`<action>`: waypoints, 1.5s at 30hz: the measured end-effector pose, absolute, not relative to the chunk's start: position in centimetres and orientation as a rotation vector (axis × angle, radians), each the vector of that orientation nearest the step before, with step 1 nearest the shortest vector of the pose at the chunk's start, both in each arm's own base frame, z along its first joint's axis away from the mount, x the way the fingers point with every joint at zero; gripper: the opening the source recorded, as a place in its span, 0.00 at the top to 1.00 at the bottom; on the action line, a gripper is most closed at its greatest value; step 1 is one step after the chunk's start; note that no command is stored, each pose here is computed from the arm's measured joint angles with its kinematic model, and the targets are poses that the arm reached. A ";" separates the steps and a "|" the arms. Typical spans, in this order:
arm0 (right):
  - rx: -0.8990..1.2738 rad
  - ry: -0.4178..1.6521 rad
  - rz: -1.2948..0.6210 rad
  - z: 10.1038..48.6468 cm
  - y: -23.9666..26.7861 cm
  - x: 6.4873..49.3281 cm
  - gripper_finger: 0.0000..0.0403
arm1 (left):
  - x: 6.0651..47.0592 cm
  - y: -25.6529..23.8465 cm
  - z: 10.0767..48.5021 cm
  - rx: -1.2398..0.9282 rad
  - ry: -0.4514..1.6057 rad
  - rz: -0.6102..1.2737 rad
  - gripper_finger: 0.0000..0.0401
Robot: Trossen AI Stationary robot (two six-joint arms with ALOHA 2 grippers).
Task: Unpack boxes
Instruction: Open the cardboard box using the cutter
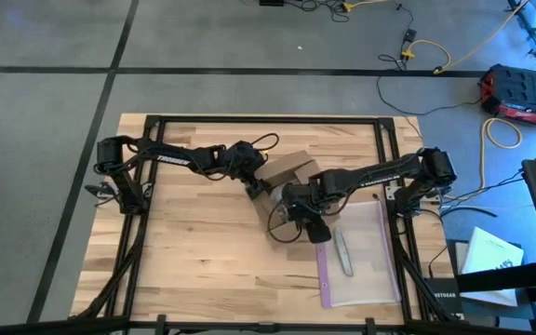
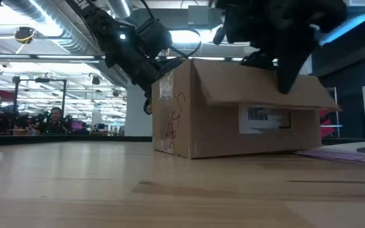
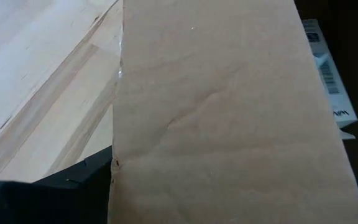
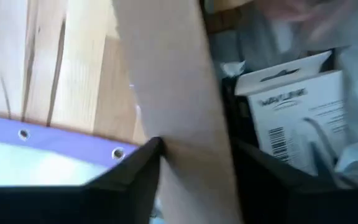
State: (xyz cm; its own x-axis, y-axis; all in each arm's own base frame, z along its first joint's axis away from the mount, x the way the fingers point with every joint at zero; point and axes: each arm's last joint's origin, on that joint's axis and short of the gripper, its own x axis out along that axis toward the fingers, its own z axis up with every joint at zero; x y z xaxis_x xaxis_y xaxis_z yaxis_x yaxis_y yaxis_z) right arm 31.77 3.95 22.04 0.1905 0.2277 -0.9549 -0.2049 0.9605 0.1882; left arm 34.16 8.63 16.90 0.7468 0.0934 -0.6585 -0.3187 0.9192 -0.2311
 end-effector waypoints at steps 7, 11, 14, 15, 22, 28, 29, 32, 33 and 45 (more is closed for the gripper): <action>0.015 1.287 0.326 22.3 4.1 32.2 0.97 | 34.2 8.6 16.9 -0.342 0.693 0.227 0.18; 0.013 1.283 0.341 22.3 4.1 32.2 0.99 | 34.2 8.3 17.2 -0.308 0.679 0.263 0.18; 0.012 1.286 0.344 22.3 4.1 32.2 0.99 | 34.6 8.0 18.0 -0.271 0.619 0.260 0.18; 0.005 1.284 0.337 22.3 4.1 32.2 0.99 | 34.6 8.0 18.3 -0.266 0.604 0.258 0.18; -0.026 1.261 0.312 22.5 4.6 32.3 1.00 | 34.4 7.1 20.4 -0.233 0.515 0.234 0.18; 0.002 1.216 0.303 22.6 4.7 32.8 0.93 | 34.6 6.6 21.5 -0.242 0.445 0.187 0.18; 0.008 1.209 0.304 22.7 4.7 32.8 0.91 | 34.6 6.6 21.5 -0.251 0.444 0.181 0.18; 0.010 1.189 0.297 23.2 4.8 33.1 0.78 | 34.6 6.5 21.8 -0.255 0.427 0.151 0.18; 0.005 1.183 0.288 23.4 4.7 33.2 0.74 | 34.7 6.3 21.9 -0.250 0.420 0.145 0.18; -0.007 1.093 0.252 26.9 5.1 34.2 0.36 | 33.9 7.3 20.7 -0.207 0.554 0.168 0.18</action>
